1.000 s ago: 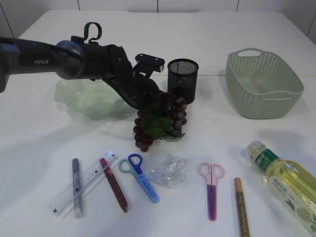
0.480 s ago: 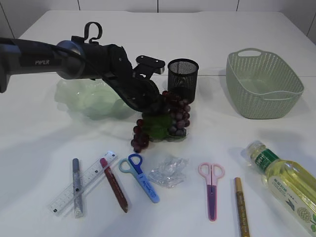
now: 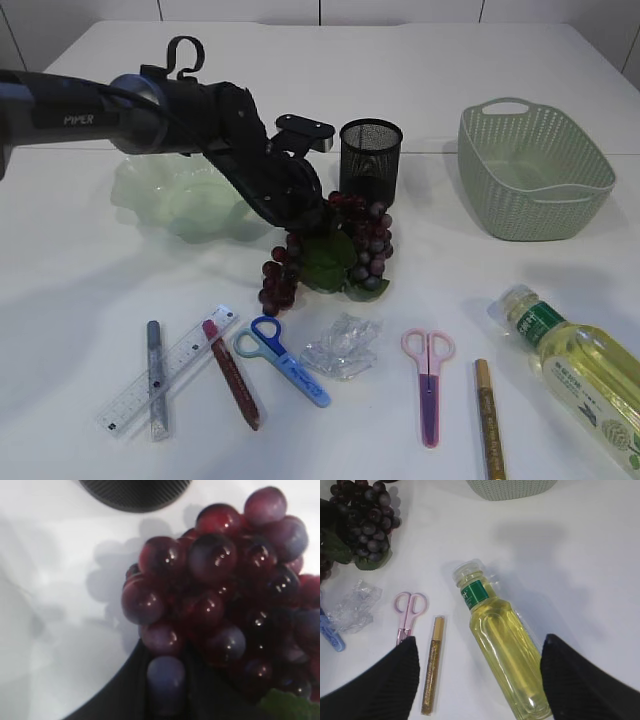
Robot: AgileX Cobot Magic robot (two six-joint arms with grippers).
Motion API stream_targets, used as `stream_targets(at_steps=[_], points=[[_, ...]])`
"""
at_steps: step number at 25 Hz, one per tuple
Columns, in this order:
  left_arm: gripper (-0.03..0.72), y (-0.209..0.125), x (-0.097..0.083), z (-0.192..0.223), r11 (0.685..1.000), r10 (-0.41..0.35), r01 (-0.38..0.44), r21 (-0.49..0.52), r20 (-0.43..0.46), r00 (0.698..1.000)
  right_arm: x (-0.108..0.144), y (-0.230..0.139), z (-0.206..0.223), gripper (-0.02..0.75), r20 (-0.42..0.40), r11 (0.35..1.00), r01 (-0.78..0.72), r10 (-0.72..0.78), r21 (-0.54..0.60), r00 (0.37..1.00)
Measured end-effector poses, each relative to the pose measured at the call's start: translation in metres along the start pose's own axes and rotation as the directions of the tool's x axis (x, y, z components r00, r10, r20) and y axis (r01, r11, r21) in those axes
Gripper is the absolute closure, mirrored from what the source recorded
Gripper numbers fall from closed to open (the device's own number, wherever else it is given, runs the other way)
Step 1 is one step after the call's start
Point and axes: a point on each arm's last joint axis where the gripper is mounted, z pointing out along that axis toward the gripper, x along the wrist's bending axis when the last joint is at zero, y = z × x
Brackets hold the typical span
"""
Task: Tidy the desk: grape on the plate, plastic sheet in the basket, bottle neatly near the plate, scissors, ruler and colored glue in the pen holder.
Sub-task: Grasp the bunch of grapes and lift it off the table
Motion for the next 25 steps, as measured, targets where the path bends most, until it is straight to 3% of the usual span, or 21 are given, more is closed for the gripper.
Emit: stream_targets(at_steps=[15, 25], points=[[0.622, 0.016, -0.007, -0.036, 0.999, 0.025, -0.025, -0.036, 0.002, 1.0, 0.0, 0.0, 0.0, 0.155, -0.002, 1.0, 0.001, -0.001, 0.002, 1.0], [0.623, 0.034, -0.018, -0.091, 0.994, 0.069, -0.069, -0.08, -0.001, 0.998, 0.0, 0.0, 0.0, 0.155, -0.002, 1.0, 0.006, -0.006, 0.002, 1.0]])
